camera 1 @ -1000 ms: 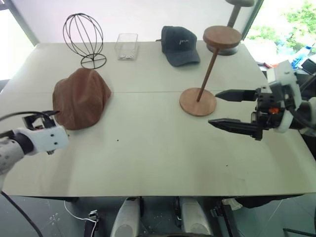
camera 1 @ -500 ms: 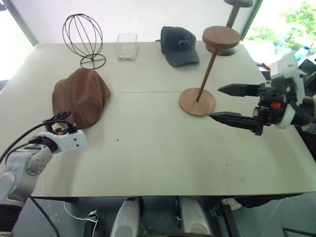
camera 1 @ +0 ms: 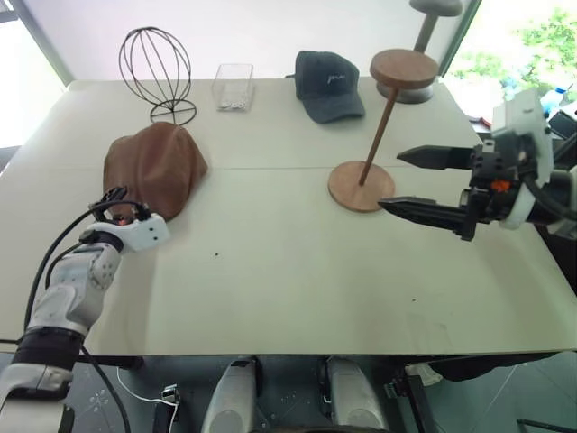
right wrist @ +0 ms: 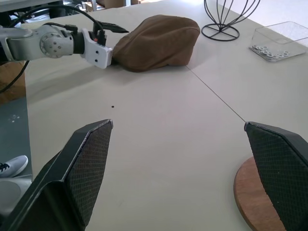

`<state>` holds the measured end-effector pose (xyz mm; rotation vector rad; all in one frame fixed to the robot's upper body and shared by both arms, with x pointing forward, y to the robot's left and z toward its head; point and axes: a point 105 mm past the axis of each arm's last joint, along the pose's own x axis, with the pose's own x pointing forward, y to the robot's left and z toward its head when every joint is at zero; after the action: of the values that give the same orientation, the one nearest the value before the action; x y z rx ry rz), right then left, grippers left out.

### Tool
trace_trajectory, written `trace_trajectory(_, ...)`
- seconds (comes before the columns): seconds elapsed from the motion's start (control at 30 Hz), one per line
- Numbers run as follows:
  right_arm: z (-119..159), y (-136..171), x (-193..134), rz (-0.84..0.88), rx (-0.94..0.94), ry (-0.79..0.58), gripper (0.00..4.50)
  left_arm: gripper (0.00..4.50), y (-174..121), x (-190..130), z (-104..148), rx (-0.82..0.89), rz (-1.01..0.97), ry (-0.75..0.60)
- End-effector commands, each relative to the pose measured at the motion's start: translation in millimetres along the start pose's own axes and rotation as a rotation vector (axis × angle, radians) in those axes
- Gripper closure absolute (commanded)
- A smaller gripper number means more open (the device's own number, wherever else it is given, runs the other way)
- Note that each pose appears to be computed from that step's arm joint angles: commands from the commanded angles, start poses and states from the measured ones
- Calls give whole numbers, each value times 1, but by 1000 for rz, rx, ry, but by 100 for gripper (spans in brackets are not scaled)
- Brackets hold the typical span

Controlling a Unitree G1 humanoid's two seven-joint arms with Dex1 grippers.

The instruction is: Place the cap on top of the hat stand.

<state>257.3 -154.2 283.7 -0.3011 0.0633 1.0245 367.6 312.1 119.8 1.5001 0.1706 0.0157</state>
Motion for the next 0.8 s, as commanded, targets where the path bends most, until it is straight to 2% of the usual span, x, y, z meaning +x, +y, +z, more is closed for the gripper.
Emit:
trace_trajectory(0.03,12,3,-1,8,-48,-38,0,2,8,7,6,4,36,-21)
trace_trajectory(0.13,13,3,-1,10,-51,-41,0,86,13,10,11,-20,53,-40)
trace_trajectory(0.37,15,3,-2,9,-51,-47,0,440,25,11,21,-21,81,-85)
trace_trajectory(0.53,21,-11,-7,-60,-24,-67,0,446,45,7,17,-48,148,-80)
trace_trajectory(0.73,31,-31,-27,-156,-63,-77,0,446,111,-2,34,-74,332,-180)
trace_trajectory(0.8,34,-33,-34,-169,-77,-68,0,446,144,-5,50,-86,411,-262)
